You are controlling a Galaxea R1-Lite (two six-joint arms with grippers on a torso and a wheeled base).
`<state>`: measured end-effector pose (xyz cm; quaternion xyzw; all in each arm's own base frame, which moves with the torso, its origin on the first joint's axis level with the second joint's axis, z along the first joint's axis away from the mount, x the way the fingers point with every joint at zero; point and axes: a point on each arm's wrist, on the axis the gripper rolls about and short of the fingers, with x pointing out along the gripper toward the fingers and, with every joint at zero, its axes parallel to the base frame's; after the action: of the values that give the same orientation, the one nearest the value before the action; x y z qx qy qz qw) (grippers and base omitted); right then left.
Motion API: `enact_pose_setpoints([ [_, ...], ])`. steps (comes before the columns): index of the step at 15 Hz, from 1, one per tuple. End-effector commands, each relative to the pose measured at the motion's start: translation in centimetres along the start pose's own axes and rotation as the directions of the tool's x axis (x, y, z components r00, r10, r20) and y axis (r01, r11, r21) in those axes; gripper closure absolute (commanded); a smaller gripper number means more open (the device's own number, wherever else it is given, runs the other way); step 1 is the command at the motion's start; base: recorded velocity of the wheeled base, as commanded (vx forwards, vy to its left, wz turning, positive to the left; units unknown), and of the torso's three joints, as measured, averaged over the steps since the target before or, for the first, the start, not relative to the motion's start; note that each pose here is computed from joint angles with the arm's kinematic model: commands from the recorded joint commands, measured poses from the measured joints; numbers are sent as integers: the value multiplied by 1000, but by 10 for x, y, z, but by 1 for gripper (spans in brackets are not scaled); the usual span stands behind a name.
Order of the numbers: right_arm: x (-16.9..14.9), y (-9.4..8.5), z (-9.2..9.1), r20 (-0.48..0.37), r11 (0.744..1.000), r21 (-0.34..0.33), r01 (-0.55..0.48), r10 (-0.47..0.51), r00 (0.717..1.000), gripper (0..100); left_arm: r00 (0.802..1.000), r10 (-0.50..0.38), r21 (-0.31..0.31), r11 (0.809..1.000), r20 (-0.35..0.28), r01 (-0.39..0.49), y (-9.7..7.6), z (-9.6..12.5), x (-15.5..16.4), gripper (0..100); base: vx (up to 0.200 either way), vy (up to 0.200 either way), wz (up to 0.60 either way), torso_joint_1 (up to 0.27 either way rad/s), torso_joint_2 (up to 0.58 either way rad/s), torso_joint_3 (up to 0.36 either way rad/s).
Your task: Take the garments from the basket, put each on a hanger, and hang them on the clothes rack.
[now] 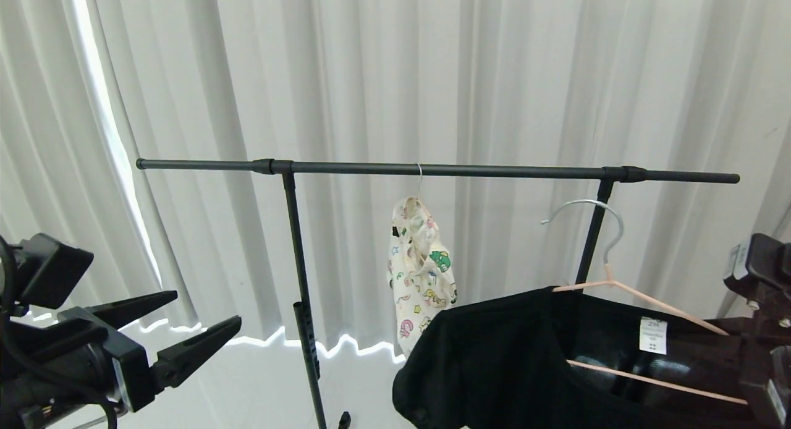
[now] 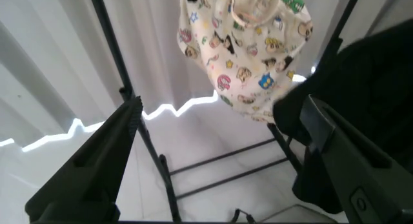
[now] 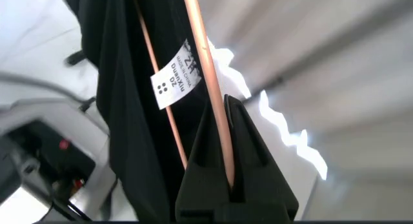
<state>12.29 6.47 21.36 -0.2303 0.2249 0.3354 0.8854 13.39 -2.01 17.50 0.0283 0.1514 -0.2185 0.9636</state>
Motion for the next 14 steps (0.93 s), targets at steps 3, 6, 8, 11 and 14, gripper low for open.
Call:
enact_pose_setpoints([
  [3, -27, 3, -27, -32, 966, 170, 196, -193, 981, 100, 986, 133, 93, 988, -96, -124, 16, 7, 33, 0, 0, 0, 0, 0, 0, 0],
  [6, -31, 4, -39, -91, 905, 296, 305, -291, 952, 100, 969, 205, 157, 971, -141, -182, 19, 2, 40, 0, 0, 0, 0, 0, 0, 0],
  [8, -28, -3, -36, -119, 886, 317, 339, -317, 941, 100, 967, 205, 157, 971, -148, -182, 19, 0, 39, 0, 0, 0, 0, 0, 0, 0],
  [11, -15, -19, -28, -174, 856, 363, 367, -325, 930, 100, 967, 228, 164, 964, -109, -209, 19, 4, 38, 0, 0, 0, 0, 0, 0, 0],
  [14, 8, -31, -20, -245, 813, 427, 396, -318, 916, 100, 956, 282, 172, 949, -87, -264, 21, 7, 38, 0, 0, 0, 0, 0, 0, 0],
])
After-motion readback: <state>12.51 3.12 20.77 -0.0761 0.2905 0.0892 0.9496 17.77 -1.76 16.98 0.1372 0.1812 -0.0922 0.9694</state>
